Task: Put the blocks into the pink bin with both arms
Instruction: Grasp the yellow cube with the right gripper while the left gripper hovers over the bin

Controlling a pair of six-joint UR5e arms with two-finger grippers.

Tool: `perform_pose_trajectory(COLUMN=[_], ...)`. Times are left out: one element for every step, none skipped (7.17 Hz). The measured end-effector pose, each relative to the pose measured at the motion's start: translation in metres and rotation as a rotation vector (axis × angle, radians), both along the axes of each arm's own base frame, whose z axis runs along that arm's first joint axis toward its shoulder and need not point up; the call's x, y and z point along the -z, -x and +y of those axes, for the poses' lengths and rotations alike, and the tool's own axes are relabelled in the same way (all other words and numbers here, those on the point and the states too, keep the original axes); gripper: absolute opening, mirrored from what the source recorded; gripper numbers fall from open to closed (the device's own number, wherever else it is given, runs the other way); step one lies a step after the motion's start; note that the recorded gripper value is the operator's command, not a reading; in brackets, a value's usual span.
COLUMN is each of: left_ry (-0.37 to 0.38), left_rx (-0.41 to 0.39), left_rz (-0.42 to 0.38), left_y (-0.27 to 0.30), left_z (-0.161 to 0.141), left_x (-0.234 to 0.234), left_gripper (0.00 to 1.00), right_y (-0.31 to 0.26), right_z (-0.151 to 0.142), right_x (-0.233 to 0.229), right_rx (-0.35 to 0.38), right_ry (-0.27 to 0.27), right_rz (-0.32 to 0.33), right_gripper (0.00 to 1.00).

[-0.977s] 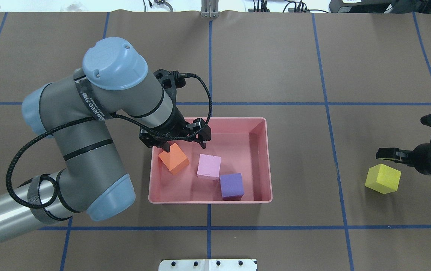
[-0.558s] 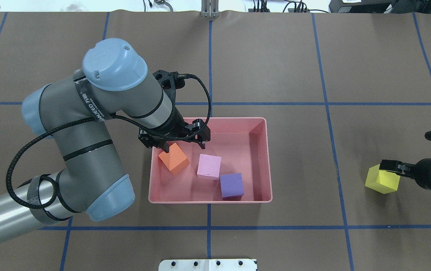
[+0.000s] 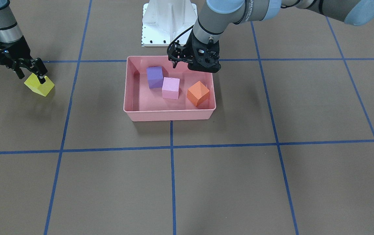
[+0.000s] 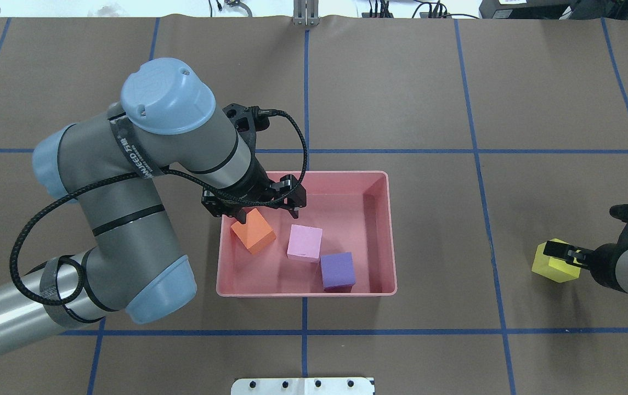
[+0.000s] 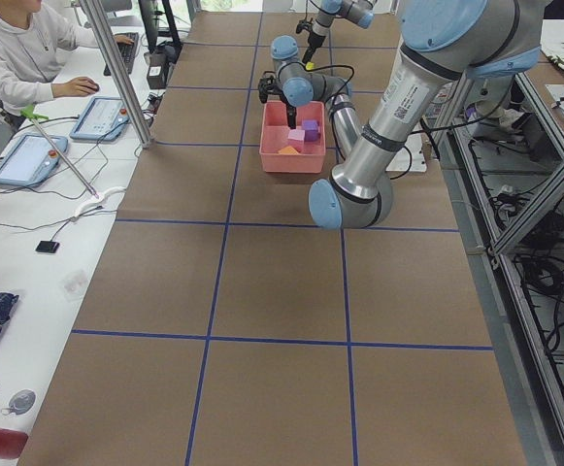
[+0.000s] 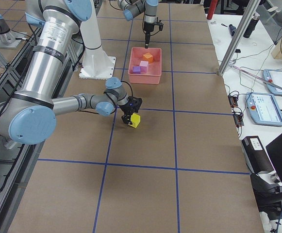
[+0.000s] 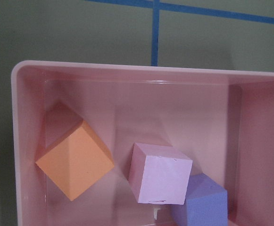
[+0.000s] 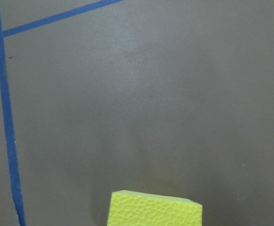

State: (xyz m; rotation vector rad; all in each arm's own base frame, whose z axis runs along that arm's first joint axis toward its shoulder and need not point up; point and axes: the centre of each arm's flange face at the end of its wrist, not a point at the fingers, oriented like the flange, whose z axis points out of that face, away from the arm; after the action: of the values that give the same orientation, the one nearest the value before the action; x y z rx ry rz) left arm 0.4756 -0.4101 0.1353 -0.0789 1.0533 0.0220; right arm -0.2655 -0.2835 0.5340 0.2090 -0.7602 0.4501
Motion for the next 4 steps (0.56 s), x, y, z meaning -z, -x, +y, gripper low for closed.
perform_pose_trajectory(left_ry=[0.000, 0.002, 0.005, 0.006], left_rx=[0.000, -0.001, -0.002, -0.002], left_rz=[-0.001, -0.003, -0.007, -0.010], left_y=[0.000, -0.001, -0.001, -0.001], left_z=[0.000, 0.000, 0.001, 0.001], left_x=[0.000, -0.002, -0.006, -0.008], left_gripper=[1.00, 1.00, 1.00, 1.00], right_y=[0.002, 0.005, 0.008, 0.013], right_z=[0.002, 0.004, 0.006, 0.008], right_x=[-0.001, -0.003, -0.005, -0.006], right_rx=[0.001, 0.007, 0.013, 0.017], right_ry=[-0.002, -0.003, -0.005, -0.007], right_rz=[0.007, 0.014, 0.023, 0.042], right_gripper=[1.00, 1.00, 1.00, 1.00])
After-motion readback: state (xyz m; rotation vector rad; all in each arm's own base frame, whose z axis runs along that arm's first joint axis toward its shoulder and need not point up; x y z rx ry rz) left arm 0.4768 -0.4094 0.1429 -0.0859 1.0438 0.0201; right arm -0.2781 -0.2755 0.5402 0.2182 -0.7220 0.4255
